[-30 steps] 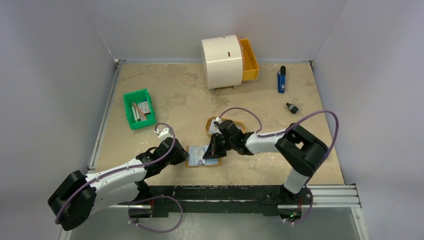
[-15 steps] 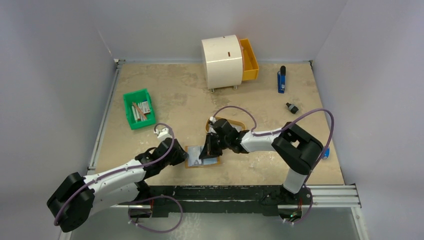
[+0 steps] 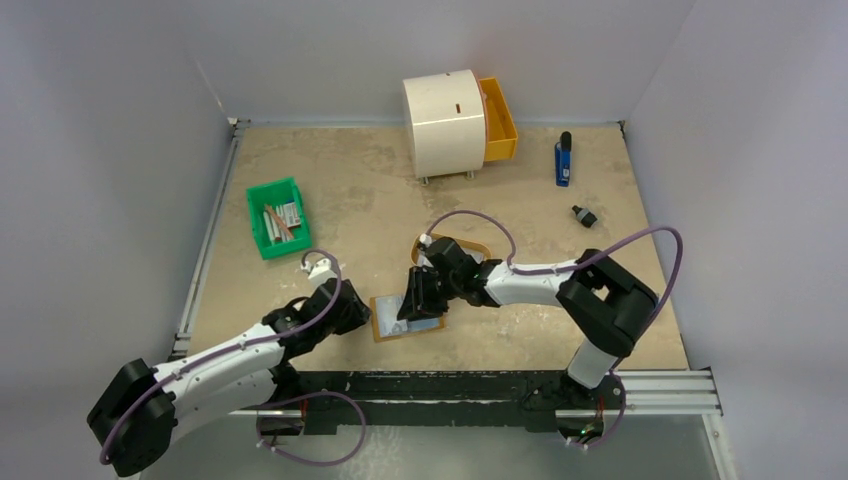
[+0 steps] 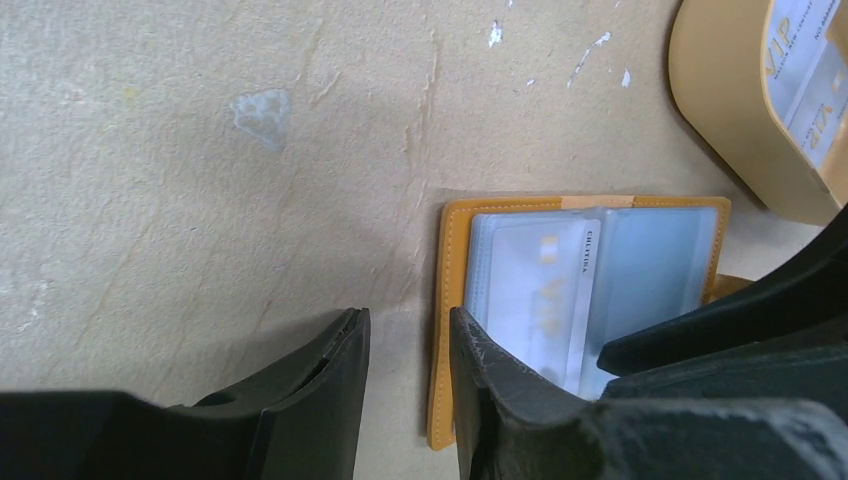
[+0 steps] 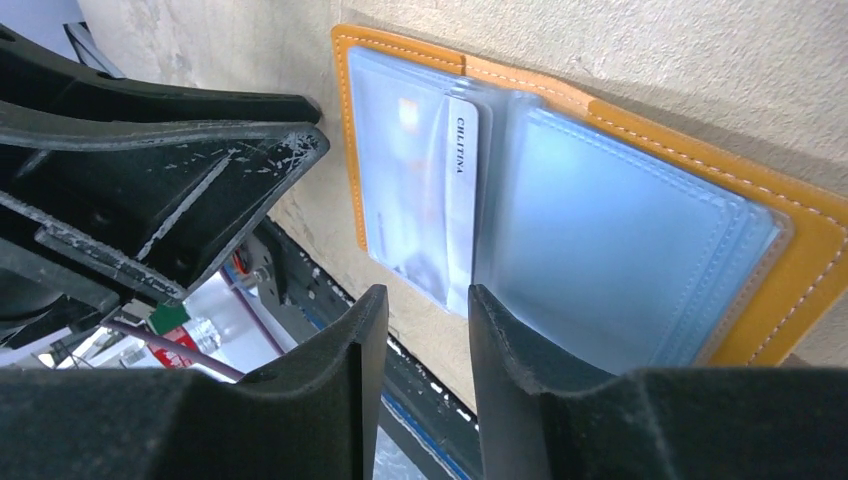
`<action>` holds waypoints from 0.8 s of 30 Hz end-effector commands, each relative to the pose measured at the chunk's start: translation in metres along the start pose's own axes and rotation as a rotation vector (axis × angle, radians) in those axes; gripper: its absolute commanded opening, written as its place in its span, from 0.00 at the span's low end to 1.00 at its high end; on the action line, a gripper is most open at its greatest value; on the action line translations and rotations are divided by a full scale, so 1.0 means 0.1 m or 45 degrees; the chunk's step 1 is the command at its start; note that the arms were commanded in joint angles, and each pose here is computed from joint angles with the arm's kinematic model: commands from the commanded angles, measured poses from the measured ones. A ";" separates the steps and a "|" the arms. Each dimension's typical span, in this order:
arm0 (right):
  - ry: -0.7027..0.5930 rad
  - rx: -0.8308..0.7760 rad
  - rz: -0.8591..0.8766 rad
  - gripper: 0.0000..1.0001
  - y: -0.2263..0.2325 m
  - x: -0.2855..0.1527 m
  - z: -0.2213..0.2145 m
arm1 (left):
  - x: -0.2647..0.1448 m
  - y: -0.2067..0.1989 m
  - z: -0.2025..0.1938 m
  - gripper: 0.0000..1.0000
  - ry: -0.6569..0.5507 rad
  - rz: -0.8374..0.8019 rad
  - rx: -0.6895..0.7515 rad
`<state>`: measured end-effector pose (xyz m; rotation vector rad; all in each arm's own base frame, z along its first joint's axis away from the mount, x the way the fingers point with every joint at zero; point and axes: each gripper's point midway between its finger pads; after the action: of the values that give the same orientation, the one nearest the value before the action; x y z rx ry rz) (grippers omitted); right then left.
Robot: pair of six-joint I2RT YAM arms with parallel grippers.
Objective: Put the credit cards into the card holder
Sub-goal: Insert the credit card into the card holder.
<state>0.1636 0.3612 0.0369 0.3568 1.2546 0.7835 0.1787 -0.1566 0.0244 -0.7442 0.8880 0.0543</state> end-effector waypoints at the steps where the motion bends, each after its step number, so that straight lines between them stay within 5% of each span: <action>1: -0.025 -0.032 0.004 0.38 0.10 -0.08 0.08 | -0.03 -0.02 0.12 0.35 -0.061 0.019 0.008; 16: -0.018 -0.071 0.030 0.34 0.17 0.07 0.15 | 0.11 0.03 -0.07 0.13 0.033 0.020 0.008; 24: 0.006 -0.092 0.048 0.32 0.23 0.12 0.14 | 0.12 0.04 -0.11 0.10 0.051 0.012 0.001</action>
<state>0.1674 0.3757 0.0366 0.3273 1.2522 0.8093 0.1848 -0.1663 0.0191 -0.7551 0.8953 0.0423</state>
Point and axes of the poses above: each gripper's point midway between its finger pads, its own x axis out along the fingers, its own y axis along the line the jaws close on, z = x × y, and after that the axes turned 11 degrees about -x, right-handed
